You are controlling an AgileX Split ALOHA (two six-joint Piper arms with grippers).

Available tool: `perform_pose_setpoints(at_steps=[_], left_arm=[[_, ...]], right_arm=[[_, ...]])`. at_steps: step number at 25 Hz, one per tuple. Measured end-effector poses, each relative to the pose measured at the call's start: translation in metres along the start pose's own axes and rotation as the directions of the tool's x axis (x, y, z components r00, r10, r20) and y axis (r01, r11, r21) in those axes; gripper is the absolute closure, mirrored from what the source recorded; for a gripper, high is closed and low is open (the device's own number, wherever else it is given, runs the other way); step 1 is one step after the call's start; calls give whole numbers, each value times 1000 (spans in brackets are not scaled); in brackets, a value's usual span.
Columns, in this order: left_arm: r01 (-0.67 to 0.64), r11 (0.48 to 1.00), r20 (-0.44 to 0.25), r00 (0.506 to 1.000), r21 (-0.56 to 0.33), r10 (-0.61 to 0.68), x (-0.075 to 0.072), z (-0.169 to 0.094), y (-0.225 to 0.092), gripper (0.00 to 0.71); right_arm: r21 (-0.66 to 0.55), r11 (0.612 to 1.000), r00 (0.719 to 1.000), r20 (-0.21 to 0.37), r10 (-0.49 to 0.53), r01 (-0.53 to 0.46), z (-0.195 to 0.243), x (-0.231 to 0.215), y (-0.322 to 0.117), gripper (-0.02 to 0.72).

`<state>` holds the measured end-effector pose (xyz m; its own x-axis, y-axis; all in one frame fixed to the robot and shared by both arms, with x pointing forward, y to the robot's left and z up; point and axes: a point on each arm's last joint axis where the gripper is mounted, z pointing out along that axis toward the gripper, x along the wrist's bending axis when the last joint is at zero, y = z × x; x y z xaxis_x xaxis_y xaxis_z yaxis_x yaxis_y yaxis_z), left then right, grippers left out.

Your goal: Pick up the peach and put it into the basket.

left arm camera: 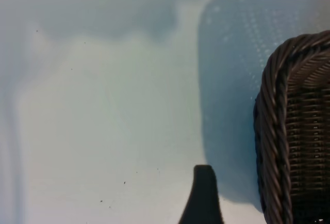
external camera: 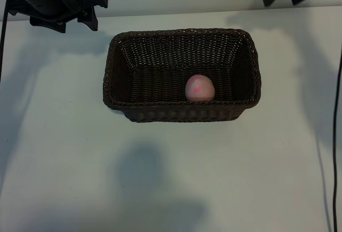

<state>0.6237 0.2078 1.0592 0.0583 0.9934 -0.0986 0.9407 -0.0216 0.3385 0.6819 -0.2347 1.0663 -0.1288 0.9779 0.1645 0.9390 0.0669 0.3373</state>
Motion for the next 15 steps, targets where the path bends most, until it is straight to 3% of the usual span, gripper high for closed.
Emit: perform_pose_setpoints(at_steps=[5, 15], left_arm=[[0, 1000, 0, 1000, 0, 0, 0, 0, 0, 112], [0, 1000, 0, 1000, 0, 0, 0, 0, 0, 112]], right_arm=[[62, 998, 999, 47, -17, 14, 5, -6, -17, 143], [88, 996, 999, 50, -19, 15, 6, -6, -25, 143]])
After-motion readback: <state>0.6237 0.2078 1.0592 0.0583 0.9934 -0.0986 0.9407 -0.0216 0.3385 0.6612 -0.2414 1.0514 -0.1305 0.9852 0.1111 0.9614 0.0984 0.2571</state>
